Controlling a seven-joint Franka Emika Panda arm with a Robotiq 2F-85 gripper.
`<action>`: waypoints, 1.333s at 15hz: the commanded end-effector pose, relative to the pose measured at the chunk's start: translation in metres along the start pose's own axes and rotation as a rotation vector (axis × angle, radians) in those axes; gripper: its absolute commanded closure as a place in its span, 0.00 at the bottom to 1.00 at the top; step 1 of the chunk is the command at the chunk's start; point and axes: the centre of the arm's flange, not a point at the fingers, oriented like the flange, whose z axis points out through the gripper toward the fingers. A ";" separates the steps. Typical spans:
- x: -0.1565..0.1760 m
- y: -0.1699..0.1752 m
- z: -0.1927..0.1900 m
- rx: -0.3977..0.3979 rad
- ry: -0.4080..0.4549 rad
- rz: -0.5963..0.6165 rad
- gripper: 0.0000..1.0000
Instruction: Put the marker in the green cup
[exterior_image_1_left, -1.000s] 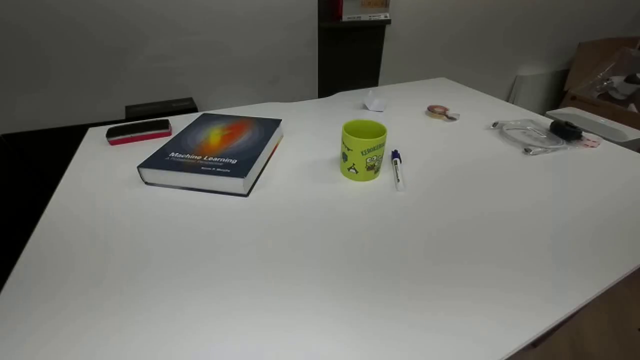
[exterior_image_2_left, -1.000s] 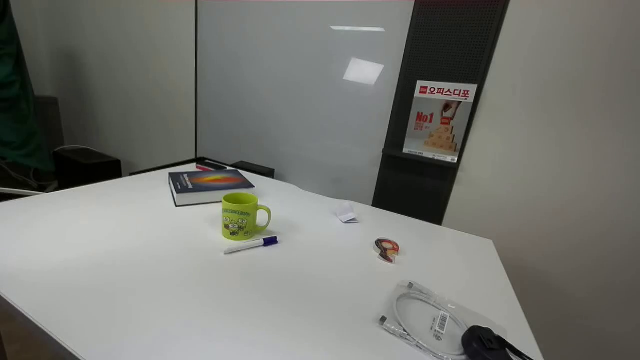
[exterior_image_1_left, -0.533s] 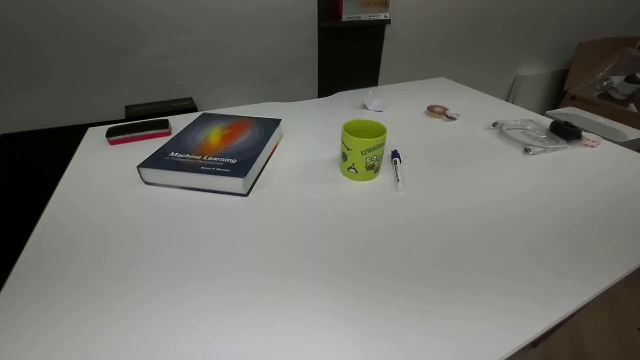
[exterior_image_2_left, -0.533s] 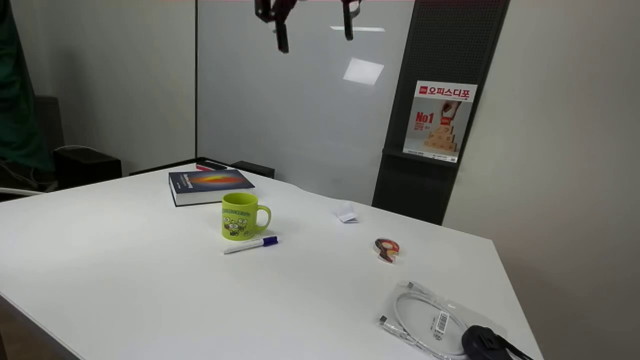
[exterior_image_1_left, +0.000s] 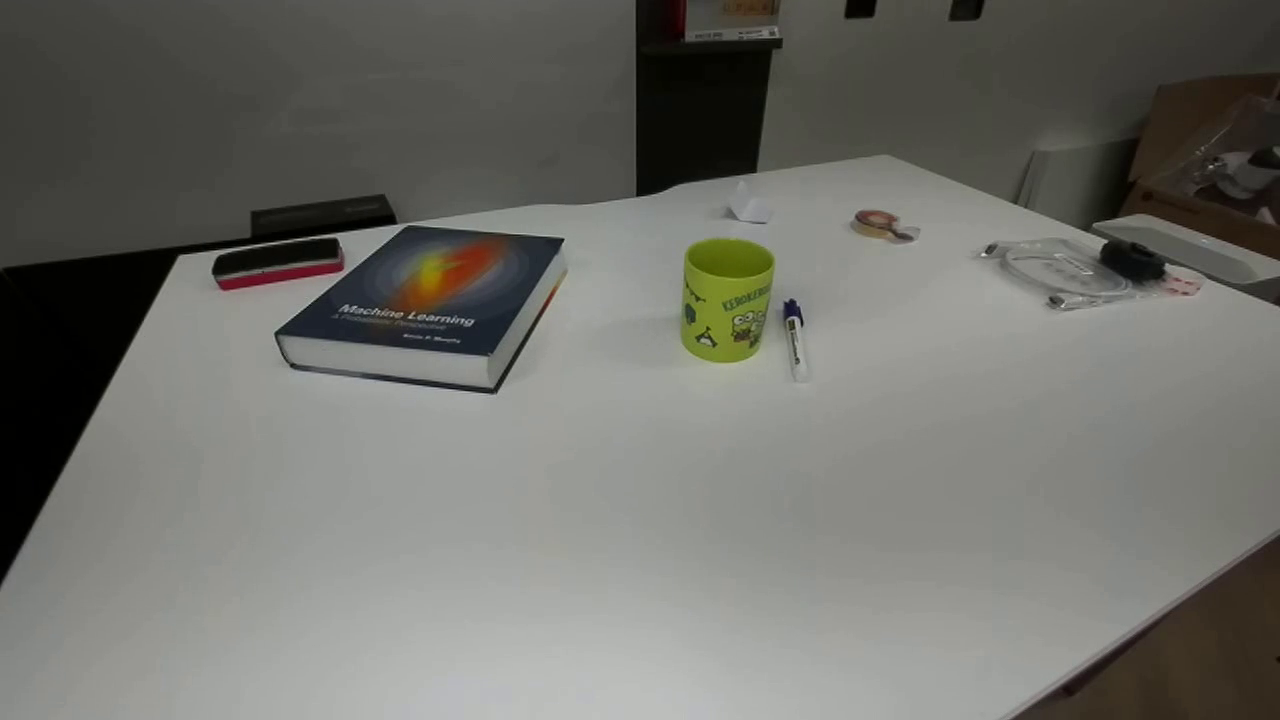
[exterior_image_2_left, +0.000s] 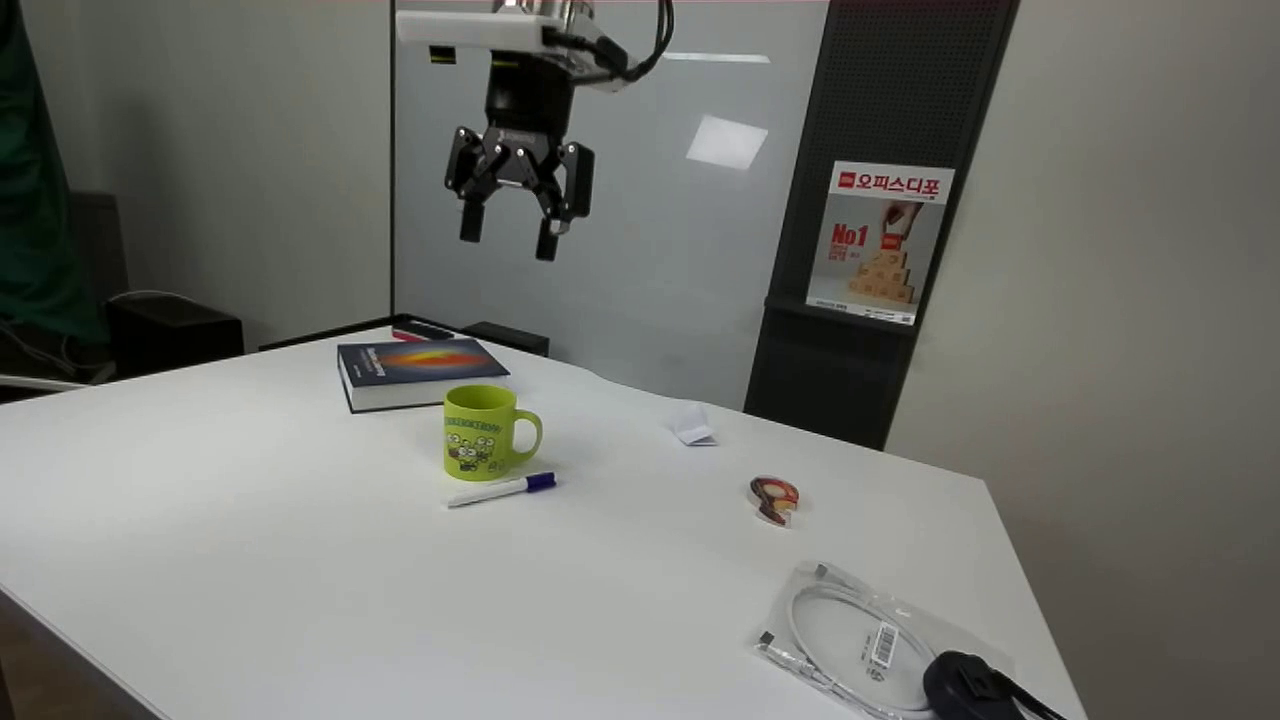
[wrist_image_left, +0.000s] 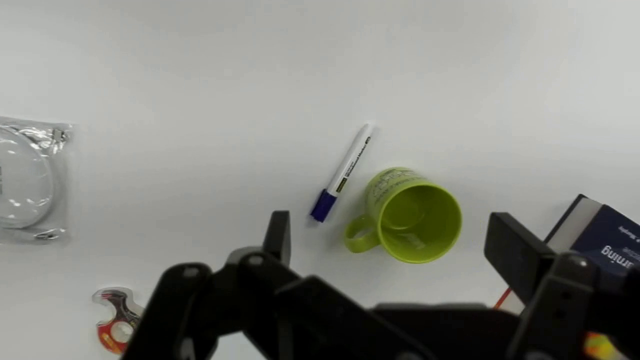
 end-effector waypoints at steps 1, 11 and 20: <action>0.005 -0.006 0.004 0.008 -0.004 -0.001 0.00; 0.018 -0.003 0.046 0.041 0.201 0.403 0.00; -0.011 0.025 0.103 0.059 0.244 0.820 0.00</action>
